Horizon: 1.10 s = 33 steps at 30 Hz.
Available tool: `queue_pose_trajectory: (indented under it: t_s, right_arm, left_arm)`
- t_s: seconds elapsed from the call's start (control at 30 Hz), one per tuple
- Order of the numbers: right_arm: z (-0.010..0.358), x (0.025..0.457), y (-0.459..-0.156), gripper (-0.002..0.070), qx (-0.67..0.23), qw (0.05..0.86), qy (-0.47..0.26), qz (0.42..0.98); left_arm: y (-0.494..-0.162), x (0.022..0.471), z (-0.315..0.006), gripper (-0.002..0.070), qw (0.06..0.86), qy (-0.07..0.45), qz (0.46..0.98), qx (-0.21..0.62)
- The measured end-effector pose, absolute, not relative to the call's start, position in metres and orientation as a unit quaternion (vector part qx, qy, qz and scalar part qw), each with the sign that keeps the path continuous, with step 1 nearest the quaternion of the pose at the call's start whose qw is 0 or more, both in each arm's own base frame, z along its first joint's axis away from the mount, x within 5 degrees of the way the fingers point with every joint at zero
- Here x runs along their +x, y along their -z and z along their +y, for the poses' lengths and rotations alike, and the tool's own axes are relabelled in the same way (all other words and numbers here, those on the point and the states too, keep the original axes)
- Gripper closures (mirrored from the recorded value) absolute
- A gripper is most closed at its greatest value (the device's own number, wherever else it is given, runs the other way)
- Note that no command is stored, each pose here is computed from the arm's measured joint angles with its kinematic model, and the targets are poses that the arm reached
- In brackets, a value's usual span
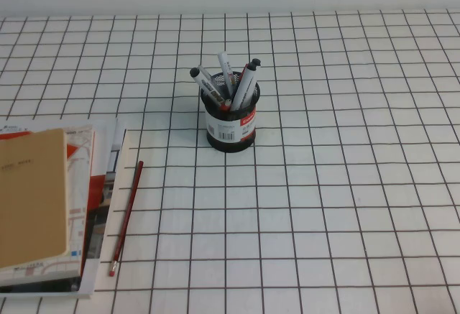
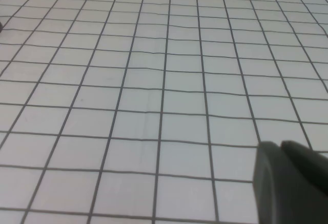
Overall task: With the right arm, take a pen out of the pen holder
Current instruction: 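Take a marker out of the pen holder and lay it on the table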
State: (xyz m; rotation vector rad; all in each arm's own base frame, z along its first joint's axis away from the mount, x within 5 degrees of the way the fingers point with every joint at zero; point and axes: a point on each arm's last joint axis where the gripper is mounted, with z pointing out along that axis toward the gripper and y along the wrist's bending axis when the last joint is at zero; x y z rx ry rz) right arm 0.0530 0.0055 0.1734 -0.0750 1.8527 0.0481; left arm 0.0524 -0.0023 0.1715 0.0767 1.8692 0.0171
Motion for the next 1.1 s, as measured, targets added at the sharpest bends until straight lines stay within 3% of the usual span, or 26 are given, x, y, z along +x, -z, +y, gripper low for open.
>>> queue_pose_trajectory:
  t_s: [0.77, 1.1]
  right_arm:
    - [0.007, 0.054, -0.176, 0.0692, -0.018, 0.61, -0.04, 0.791]
    - [0.01, 0.056, -0.191, 0.0693, 0.1, 0.653, -0.173, 0.73]
  left_arm:
    - [-0.172, 0.052, -0.002, 0.0679, 0.593, -0.007, 0.804, 0.033]
    - [-0.172, 0.052, -0.002, 0.0679, 0.593, -0.007, 0.804, 0.033]
